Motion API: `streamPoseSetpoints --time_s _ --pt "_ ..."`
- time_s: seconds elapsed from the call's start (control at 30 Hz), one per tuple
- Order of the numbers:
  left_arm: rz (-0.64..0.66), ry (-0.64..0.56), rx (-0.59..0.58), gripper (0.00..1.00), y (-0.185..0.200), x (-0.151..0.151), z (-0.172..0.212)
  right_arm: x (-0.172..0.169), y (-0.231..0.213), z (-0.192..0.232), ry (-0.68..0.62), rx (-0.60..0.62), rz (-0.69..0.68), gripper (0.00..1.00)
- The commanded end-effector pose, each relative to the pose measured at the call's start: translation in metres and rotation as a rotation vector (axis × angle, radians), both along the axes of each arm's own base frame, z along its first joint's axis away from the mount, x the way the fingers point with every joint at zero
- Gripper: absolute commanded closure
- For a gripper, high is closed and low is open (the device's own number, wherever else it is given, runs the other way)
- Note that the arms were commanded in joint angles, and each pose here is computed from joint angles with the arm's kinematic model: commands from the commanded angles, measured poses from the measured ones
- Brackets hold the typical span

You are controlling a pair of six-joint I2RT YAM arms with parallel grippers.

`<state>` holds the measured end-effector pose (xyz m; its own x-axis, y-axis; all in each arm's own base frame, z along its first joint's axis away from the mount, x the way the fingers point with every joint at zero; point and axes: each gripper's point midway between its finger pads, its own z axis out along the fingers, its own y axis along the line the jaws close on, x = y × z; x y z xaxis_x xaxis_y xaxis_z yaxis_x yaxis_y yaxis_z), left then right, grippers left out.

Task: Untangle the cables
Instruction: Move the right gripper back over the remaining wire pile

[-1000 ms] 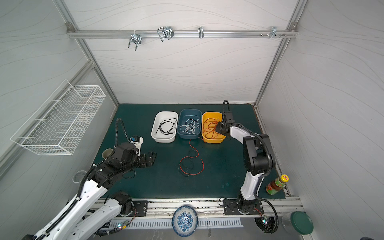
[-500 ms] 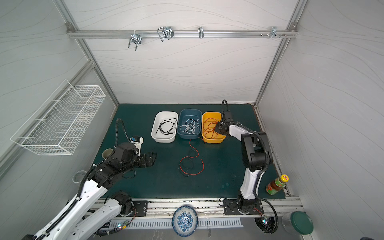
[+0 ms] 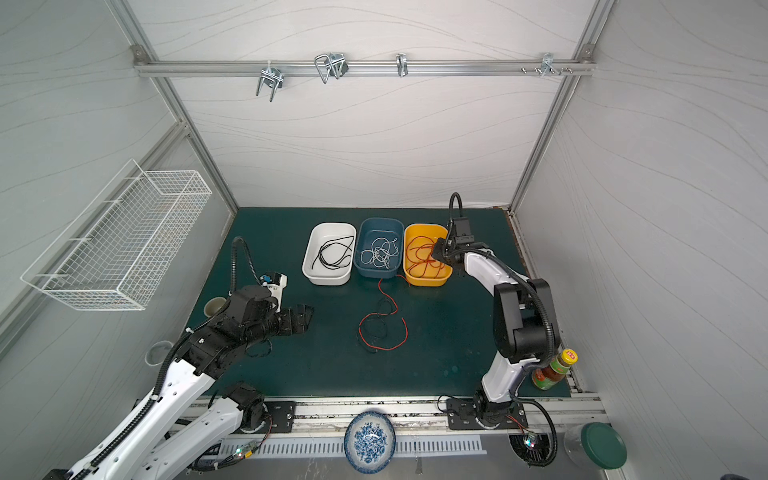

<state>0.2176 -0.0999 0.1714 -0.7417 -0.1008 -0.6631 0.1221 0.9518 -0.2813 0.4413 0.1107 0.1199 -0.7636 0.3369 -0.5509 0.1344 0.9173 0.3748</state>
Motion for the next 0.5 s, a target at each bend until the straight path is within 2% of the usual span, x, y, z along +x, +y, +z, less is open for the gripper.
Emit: streamPoseSetpoints --time_s 0.0,0.17,0.47 --pt "-0.012 -0.054 -0.018 0.0 -0.004 0.005 0.012 -0.019 0.007 0.016 -0.012 0.014 0.029 0.57" --pt "-0.015 -0.057 -0.018 0.0 -0.004 0.004 0.013 -0.057 0.043 0.035 -0.068 0.018 0.142 0.49" --pt "-0.019 -0.059 -0.021 0.0 -0.005 0.003 0.013 -0.148 0.106 0.029 -0.092 0.066 0.319 0.47"
